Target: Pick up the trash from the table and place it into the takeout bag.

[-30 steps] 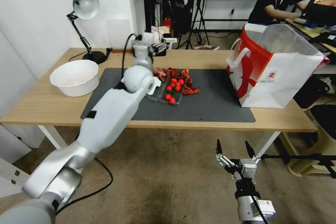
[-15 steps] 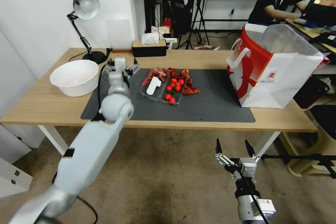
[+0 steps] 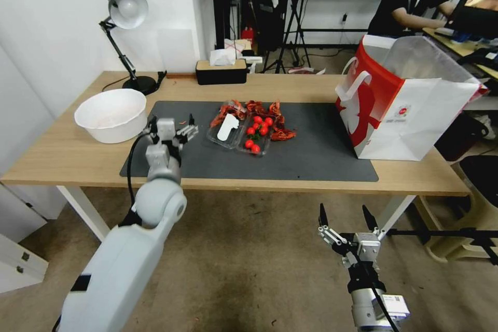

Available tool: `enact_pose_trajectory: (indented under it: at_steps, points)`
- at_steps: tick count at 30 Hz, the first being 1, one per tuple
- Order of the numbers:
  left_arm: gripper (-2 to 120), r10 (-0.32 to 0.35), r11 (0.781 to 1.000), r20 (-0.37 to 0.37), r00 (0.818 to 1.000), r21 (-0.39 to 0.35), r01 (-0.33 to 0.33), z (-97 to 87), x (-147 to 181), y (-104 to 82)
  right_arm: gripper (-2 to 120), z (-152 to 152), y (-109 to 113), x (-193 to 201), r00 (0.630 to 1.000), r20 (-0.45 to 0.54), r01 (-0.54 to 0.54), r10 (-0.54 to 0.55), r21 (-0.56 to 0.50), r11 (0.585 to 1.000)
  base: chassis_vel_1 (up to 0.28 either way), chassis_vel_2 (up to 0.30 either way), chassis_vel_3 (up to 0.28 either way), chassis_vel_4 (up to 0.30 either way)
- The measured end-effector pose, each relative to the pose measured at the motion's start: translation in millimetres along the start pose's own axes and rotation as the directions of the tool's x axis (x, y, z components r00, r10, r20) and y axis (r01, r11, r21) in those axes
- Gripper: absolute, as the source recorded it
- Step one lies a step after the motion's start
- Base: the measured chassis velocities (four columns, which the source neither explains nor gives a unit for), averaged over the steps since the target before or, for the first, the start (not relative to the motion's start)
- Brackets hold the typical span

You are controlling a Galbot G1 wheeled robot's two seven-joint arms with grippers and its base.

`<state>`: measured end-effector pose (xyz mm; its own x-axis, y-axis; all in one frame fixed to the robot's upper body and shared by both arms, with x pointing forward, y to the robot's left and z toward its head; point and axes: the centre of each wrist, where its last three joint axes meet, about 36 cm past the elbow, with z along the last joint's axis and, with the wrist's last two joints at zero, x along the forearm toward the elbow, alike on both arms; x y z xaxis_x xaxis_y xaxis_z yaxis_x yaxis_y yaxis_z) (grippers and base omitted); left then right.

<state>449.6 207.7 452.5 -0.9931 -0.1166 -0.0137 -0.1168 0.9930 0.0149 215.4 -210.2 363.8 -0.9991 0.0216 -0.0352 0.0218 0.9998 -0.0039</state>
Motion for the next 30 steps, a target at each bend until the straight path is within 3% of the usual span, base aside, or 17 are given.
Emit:
enact_pose_trajectory:
  at_steps: [10,16,20,30]
  points:
    - [100,0.011,0.999,-0.014,1.0,0.05,-0.01,21.8,49.1,17.1,100,-7.3,-1.6,-4.0,1.0,0.026,0.01,-0.01,0.001,1.0,0.0,0.0,0.0,0.0]
    - [100,0.025,0.998,-0.029,0.999,0.066,-0.023,45.5,110.9,37.5,100,-12.6,-6.1,-12.5,0.998,0.05,0.035,-0.034,-0.018,0.999,0.0,0.0,0.0,0.0]
    - [100,0.032,0.997,-0.051,0.998,0.071,-0.028,52.8,146.1,39.9,100,-15.8,-8.5,-17.5,0.998,0.056,0.043,-0.041,-0.024,0.999,0.0,0.0,0.0,0.0]
    - [100,0.022,0.996,-0.03,0.999,0.082,-0.019,62.2,194.3,41.0,100,-22.9,-19.1,-25.1,0.998,0.052,0.027,-0.026,-0.033,0.999,0.0,0.0,0.0,0.0]
